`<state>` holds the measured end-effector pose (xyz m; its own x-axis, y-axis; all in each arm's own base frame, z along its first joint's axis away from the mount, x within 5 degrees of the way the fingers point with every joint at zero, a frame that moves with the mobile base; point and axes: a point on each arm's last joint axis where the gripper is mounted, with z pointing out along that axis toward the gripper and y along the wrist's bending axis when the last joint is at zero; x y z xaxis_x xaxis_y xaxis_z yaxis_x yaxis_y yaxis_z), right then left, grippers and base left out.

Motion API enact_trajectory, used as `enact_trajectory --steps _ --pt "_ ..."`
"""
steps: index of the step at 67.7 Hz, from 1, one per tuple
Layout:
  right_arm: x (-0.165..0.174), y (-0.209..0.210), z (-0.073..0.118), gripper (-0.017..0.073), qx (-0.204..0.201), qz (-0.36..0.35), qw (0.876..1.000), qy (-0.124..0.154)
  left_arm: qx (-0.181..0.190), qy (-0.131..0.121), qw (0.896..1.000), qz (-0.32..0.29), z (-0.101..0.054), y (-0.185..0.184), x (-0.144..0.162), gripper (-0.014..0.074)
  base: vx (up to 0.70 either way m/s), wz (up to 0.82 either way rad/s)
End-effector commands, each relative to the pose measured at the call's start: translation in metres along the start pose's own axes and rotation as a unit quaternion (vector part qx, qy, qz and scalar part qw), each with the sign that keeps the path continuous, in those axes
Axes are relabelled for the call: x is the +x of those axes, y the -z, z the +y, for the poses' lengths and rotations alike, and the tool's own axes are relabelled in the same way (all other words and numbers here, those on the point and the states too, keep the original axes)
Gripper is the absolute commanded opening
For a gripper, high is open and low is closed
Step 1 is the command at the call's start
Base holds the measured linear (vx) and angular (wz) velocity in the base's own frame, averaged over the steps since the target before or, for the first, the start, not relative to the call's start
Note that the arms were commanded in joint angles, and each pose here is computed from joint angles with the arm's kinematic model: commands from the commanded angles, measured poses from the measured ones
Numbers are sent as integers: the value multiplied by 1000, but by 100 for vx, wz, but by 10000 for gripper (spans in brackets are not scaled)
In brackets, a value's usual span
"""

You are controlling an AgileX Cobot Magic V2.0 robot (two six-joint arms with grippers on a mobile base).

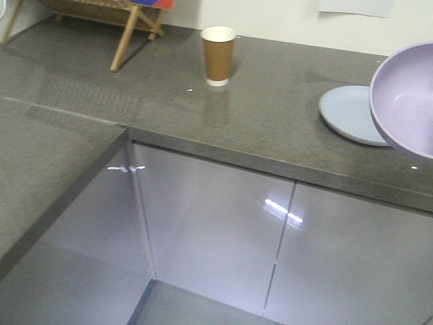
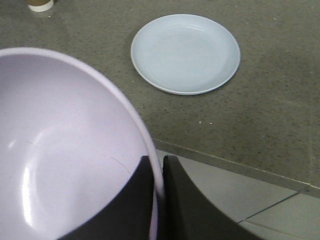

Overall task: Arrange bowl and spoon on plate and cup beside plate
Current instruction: 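Drive the base, holding spoon and bowl, toward the pale blue plate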

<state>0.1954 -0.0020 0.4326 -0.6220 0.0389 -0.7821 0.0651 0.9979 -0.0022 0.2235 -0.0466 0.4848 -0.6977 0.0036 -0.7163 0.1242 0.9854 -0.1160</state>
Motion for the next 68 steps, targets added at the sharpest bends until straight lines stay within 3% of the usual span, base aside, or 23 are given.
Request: enact_trajectory --steps 1,68 --pt "-12 12 -2 -10 3 -55 998 3 9 0 999 -40 -2 19 -4 -6 11 -44" --pt "-12 12 -2 -10 3 -55 998 3 9 0 999 -40 -2 19 -4 -6 10 -36"
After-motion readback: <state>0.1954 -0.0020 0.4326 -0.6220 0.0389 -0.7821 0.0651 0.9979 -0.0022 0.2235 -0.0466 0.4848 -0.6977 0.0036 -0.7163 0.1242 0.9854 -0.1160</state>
